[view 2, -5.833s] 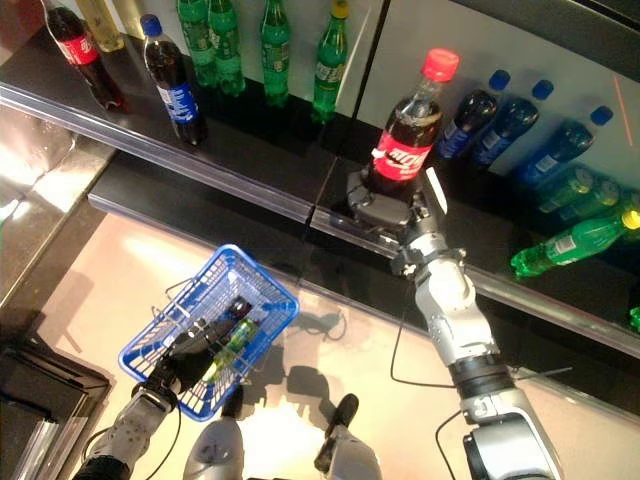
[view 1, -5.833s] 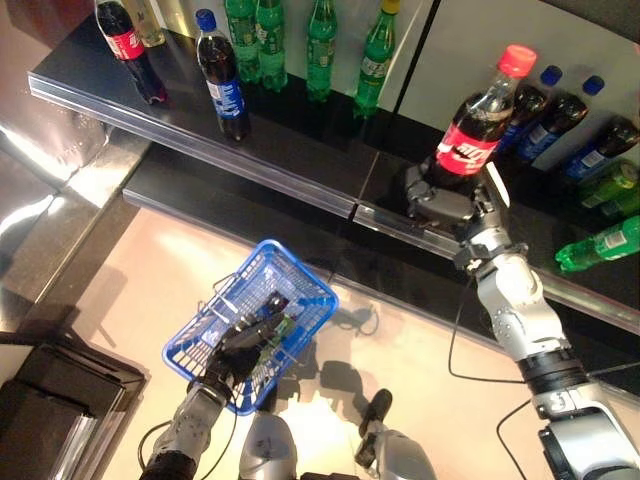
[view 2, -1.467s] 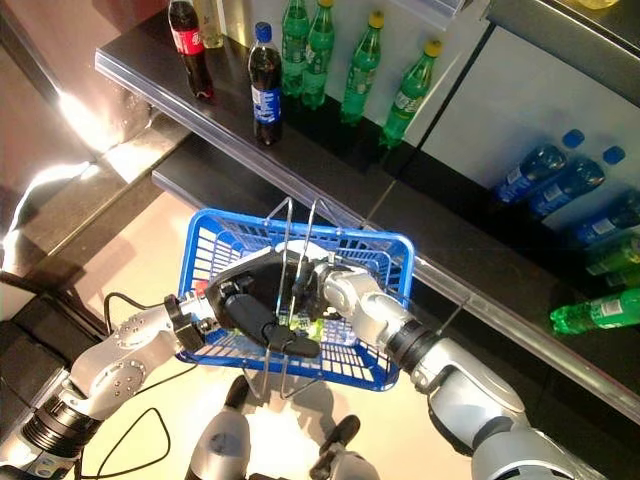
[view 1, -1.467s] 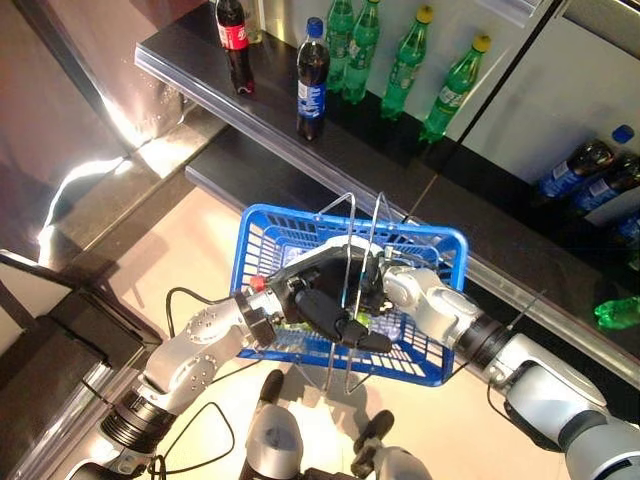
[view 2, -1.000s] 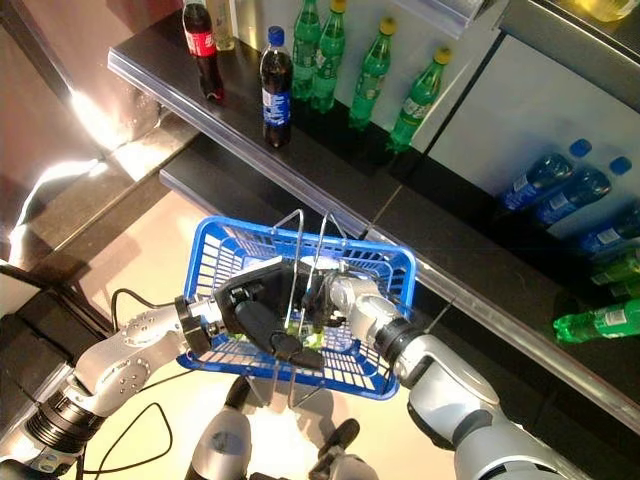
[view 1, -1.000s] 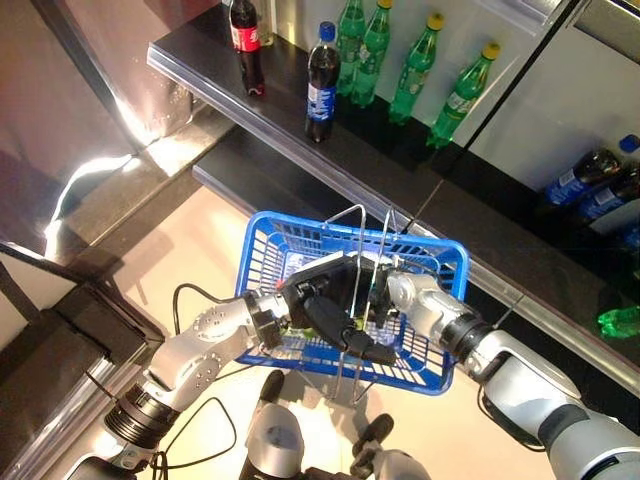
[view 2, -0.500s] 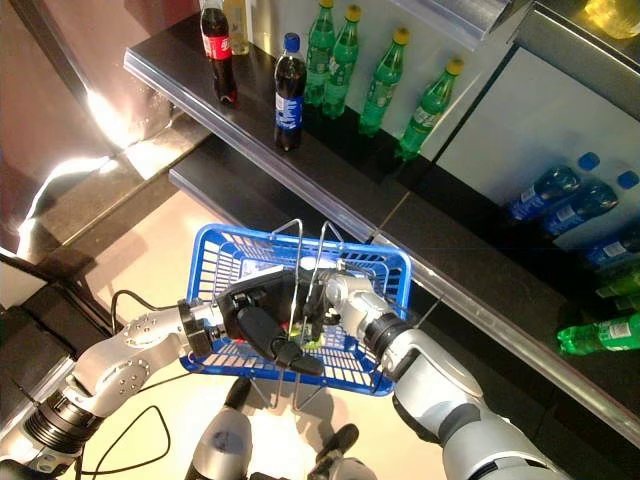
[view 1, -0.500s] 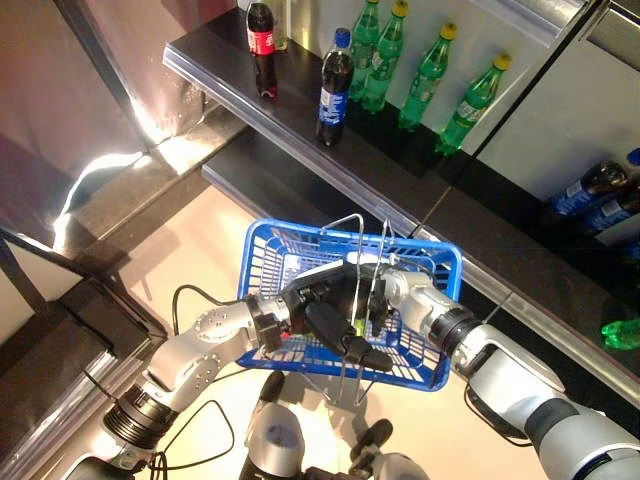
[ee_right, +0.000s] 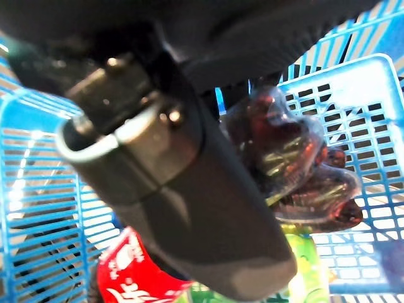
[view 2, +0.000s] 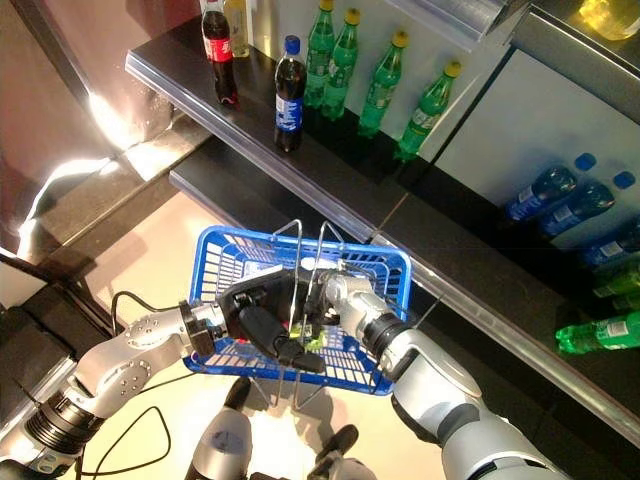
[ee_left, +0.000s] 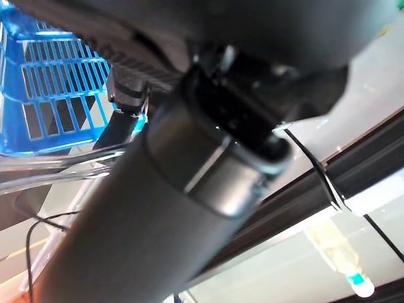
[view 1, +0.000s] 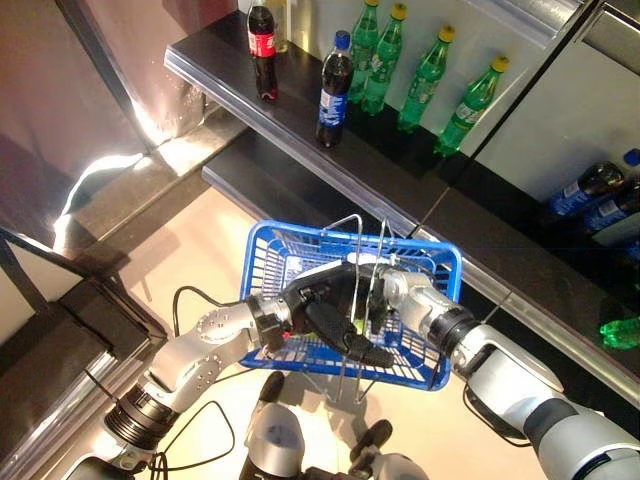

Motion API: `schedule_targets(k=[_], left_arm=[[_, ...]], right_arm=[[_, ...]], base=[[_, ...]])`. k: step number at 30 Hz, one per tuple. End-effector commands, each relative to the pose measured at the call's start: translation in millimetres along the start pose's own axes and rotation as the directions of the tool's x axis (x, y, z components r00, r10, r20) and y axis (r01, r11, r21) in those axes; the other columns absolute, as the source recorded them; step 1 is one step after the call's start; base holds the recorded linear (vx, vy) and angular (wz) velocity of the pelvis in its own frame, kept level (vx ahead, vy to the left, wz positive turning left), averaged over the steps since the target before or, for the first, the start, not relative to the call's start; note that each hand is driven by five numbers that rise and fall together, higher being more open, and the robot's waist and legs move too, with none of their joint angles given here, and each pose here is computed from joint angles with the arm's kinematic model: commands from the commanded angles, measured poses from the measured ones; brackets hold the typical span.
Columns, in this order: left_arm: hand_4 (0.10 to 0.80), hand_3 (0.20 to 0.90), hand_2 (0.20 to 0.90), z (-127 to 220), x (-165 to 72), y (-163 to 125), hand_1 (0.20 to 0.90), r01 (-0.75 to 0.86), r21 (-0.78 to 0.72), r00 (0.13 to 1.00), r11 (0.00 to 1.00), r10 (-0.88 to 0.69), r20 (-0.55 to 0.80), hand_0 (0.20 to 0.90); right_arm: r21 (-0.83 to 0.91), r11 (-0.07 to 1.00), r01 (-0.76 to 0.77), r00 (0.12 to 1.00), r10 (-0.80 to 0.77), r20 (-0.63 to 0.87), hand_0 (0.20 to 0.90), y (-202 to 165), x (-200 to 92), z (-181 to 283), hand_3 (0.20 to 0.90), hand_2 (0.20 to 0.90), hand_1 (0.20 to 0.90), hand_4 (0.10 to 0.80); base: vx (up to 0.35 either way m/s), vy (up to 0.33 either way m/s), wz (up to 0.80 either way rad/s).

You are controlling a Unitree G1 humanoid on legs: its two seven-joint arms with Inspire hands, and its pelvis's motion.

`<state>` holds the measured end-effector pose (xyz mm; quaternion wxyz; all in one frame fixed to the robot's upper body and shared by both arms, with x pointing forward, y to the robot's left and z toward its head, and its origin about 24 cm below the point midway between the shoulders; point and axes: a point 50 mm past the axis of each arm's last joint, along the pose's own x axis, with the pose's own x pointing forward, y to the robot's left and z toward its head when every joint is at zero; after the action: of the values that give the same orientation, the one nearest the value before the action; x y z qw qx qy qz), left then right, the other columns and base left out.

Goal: Pick up the drink and place into the basket.

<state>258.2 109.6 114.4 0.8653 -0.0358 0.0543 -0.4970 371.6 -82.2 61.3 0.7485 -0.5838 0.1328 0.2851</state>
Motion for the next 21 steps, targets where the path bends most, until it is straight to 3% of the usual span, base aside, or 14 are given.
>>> schedule_targets(k=[1, 10, 21], left_arm=[[0.1, 0.2, 0.3, 114.3, 12.8, -83.6, 0.3, 0.387, 0.253, 0.574, 0.886, -0.447, 0.686, 0.3], [0.1, 0.2, 0.3, 107.0, 8.0, -54.6, 0.3, 0.224, 0.098, 0.637, 0.97, -0.221, 0.738, 0.3], [0.1, 0.2, 0.3, 96.7, -10.1, -20.3, 0.3, 0.033, -0.131, 0.6, 0.991, 0.086, 0.795, 0.3]], right_arm=[[-0.007, 0.999, -0.047, 0.999, 0.047, -0.002, 0.9, 22.3, 2.8, 2.5, 0.9, 0.9, 0.9, 0.8], [0.055, 0.998, 0.038, 0.996, -0.042, 0.075, 0.9, 11.2, -9.5, 9.8, 0.9, 0.9, 0.9, 0.8], [0.116, 0.978, 0.171, 0.962, -0.191, 0.197, 0.9, 3.3, -36.2, 7.4, 0.9, 0.9, 0.9, 0.8]], base=[[0.0, 0.0, 0.0], [-0.016, 0.009, -0.03], [-0.021, 0.022, -0.14]])
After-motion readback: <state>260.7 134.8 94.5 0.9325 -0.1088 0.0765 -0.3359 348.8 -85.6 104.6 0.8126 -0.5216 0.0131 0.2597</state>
